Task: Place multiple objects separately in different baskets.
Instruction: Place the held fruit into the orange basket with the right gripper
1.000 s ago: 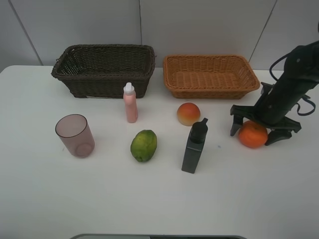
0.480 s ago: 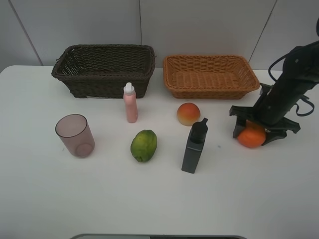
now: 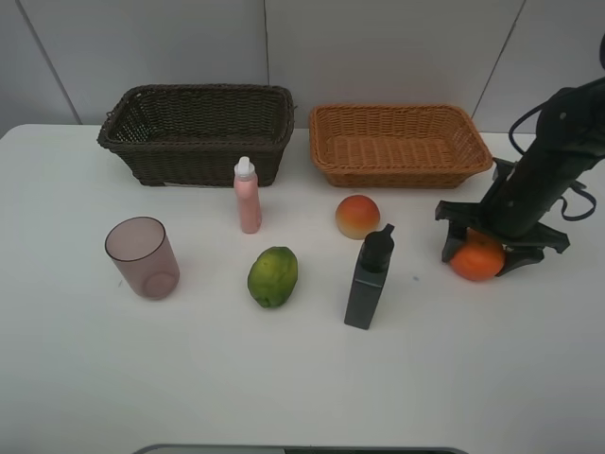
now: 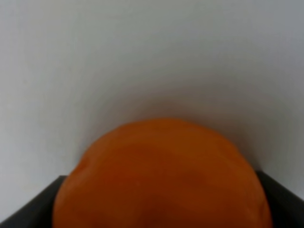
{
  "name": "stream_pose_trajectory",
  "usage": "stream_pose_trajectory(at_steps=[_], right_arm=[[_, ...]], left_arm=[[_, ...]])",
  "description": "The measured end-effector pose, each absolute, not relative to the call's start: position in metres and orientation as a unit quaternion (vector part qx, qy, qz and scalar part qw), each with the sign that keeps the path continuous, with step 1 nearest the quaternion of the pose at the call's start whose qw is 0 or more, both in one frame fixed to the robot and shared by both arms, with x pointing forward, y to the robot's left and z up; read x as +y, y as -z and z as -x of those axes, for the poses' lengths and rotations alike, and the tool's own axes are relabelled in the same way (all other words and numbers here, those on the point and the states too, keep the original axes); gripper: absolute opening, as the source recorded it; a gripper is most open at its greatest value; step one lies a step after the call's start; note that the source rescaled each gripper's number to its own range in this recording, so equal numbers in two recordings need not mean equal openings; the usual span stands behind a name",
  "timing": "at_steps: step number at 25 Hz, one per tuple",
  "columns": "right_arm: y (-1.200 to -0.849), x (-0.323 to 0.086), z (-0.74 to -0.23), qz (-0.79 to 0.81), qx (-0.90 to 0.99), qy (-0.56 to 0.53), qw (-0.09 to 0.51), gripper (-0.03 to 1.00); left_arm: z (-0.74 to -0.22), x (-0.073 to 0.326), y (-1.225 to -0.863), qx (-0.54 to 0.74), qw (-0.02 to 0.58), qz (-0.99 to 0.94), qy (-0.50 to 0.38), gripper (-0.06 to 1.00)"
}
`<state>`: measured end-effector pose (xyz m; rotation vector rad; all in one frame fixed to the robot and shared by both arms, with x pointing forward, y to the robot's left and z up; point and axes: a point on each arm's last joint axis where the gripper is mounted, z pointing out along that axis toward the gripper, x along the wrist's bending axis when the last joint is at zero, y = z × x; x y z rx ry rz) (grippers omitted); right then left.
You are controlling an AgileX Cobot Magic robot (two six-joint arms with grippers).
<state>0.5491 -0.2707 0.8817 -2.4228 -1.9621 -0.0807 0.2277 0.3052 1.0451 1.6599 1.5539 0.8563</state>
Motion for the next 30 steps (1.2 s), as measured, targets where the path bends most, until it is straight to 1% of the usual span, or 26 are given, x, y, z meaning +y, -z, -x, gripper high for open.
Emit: stream_pose_trajectory(at_steps=[4,13,17,24,30], right_arm=[[-0.894,-0.273,-0.548,0.767,-0.641,0.019,0.002,0.62],[-0.972,-0.269,-0.578,0.709,-0.704,0.025,-0.025,0.62],[-0.994,-0.257,-0.603,0.69,-0.721,0.046,-0.042,0.62],[-0.998,-0.22,-0.652,0.659,-0.745,0.08,-0.066,0.62],[-0.986,-0.193,-0.691,0.64,-0.754,0.117,-0.091,0.62]], left_arm=[[-0.228,0.305,-1.045,0.599,0.349,-0.64,-0.331,0.85],[-0.228,0.305,-1.045,0.599,0.349,-0.64,-0.331,0.85],[-0.228,0.305,-1.045,0.599,0.349,-0.64,-0.331,0.85],[-0.228,0.305,-1.045,0.599,0.349,-0.64,-0.331,0.85],[-0.228,0.305,-1.045,0.599,0.349,-0.64,-0.331,0.85]])
